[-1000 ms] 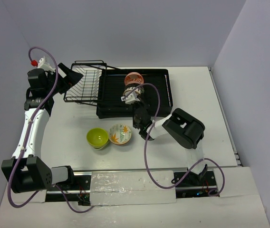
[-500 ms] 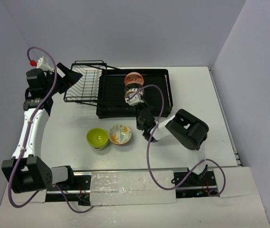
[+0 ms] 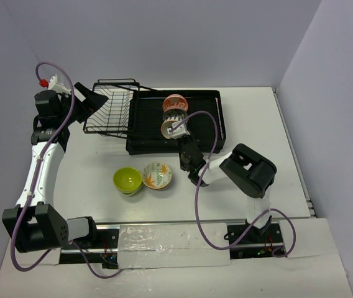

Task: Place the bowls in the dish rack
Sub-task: Insert the bowl into the dish rack.

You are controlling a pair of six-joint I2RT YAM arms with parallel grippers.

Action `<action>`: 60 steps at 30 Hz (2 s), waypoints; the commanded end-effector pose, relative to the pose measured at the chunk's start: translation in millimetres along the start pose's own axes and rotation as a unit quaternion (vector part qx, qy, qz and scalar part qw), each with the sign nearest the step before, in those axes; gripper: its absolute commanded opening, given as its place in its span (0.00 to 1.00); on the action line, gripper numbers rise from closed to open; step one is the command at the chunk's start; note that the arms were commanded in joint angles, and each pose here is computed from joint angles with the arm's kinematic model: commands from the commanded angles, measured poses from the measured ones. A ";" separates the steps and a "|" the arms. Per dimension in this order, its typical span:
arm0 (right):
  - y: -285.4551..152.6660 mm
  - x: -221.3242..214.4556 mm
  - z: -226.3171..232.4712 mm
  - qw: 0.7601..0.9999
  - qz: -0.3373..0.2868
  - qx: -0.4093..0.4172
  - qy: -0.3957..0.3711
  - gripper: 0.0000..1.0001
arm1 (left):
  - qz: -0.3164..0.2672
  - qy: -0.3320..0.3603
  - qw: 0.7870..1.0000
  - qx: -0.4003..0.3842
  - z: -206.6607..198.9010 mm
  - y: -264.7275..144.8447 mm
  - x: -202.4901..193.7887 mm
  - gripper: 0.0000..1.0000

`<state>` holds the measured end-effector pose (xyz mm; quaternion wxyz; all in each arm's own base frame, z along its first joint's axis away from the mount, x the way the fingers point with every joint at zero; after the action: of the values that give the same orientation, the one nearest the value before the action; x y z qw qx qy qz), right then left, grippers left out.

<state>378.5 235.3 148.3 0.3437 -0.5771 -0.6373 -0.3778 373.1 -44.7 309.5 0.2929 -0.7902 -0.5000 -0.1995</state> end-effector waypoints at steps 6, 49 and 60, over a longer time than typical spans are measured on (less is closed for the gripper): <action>7.1 36.8 -20.5 0.995 -0.046 -0.050 0.070 0.00 | -0.017 0.017 0.999 -0.022 -12.0 -5.9 6.1 0.93; 31.7 19.9 -17.2 0.997 -0.038 -0.051 0.048 0.00 | 0.002 0.023 1.000 -0.015 -13.5 1.9 -1.4 0.93; 33.8 24.7 -15.8 0.996 -0.044 -0.042 0.060 0.00 | -0.002 0.020 1.000 0.006 -2.8 11.3 2.3 0.93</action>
<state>406.3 231.2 146.5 0.3345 -0.5848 -0.6303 -0.3859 377.9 -52.4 291.7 0.3092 -0.7975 -0.4857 -0.1800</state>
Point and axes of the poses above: each gripper's point midway between its finger pads, its own y axis out along the fingers, its own z axis along the line the jaws close on, x = y × z, the point moved 3 cm from there along -y, back along the fingers, and after that the axes turned 5 degrees about -y, right-handed, at the moved point
